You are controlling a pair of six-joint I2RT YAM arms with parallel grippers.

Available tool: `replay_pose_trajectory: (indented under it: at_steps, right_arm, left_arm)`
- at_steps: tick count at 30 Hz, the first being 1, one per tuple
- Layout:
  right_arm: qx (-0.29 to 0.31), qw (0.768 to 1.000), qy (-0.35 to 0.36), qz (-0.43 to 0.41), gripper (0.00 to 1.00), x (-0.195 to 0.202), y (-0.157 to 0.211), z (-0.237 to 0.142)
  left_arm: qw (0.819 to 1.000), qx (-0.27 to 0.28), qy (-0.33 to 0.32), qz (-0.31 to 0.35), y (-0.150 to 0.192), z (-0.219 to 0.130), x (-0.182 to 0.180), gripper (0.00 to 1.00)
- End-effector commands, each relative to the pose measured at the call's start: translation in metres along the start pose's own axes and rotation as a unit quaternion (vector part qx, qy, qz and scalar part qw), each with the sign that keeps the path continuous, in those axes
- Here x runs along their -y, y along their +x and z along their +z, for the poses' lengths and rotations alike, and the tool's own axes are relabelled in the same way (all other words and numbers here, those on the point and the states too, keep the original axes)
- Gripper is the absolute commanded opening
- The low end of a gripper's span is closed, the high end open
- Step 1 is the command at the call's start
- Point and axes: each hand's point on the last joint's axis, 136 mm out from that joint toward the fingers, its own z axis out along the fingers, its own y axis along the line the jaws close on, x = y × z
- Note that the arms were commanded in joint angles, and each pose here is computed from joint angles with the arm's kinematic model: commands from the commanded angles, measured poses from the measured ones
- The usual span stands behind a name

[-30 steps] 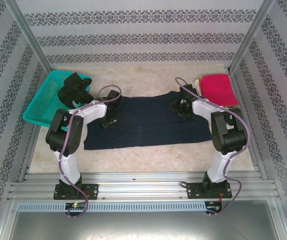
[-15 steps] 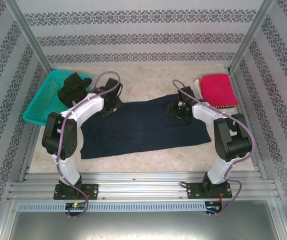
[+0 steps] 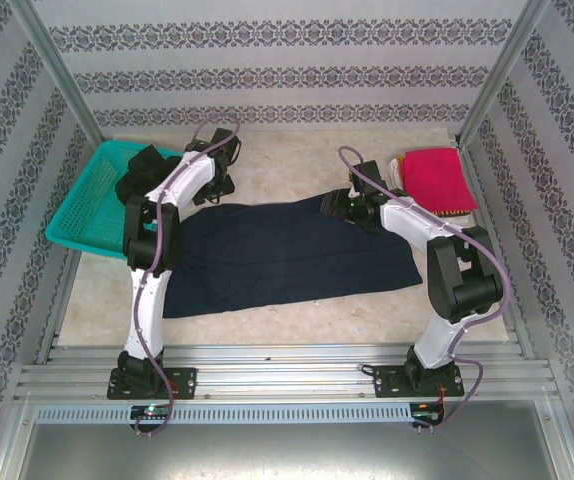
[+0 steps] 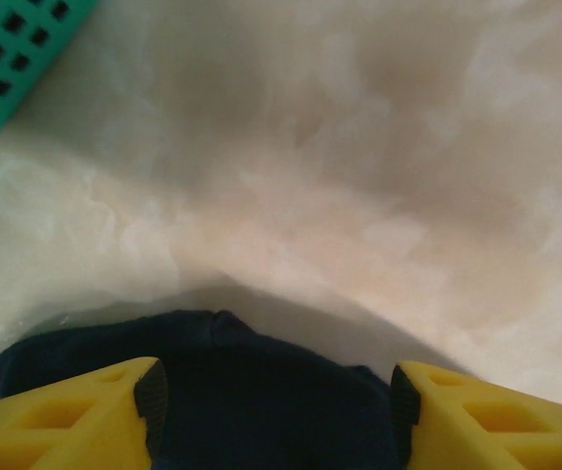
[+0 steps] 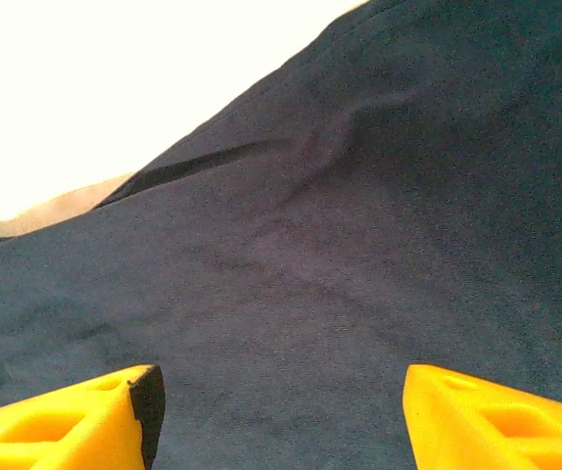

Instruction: Fold and stack the t-shirts

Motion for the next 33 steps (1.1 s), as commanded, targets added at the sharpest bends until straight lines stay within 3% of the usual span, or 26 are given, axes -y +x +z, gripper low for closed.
replay_pose_trajectory:
  at_steps: [1, 10, 15, 27, 33]
  right_arm:
    - [-0.013, 1.000, 0.012, 0.000, 0.66, 0.012, 0.008, 0.008]
    - [-0.015, 1.000, 0.011, 0.002, 0.66, 0.012, 0.006, 0.011]
    - [-0.013, 1.000, 0.009, 0.003, 0.66, 0.011, 0.003, 0.010]
    - [-0.008, 1.000, 0.006, 0.005, 0.66, 0.010, 0.002, 0.008]
    - [-0.008, 1.000, 0.009, 0.004, 0.66, 0.012, 0.003, 0.008]
  left_arm:
    - [0.995, -0.073, -0.005, 0.073, 0.024, 0.014, 0.006, 0.53]
    - [0.990, -0.109, 0.045, 0.073, 0.044, 0.013, 0.016, 0.29]
    - [0.988, -0.112, 0.084, 0.059, 0.047, 0.005, 0.025, 0.00]
    - [0.990, 0.047, 0.130, 0.029, -0.024, -0.064, 0.028, 0.00]
    - [0.984, 0.090, 0.152, 0.028, -0.039, -0.085, 0.029, 0.00]
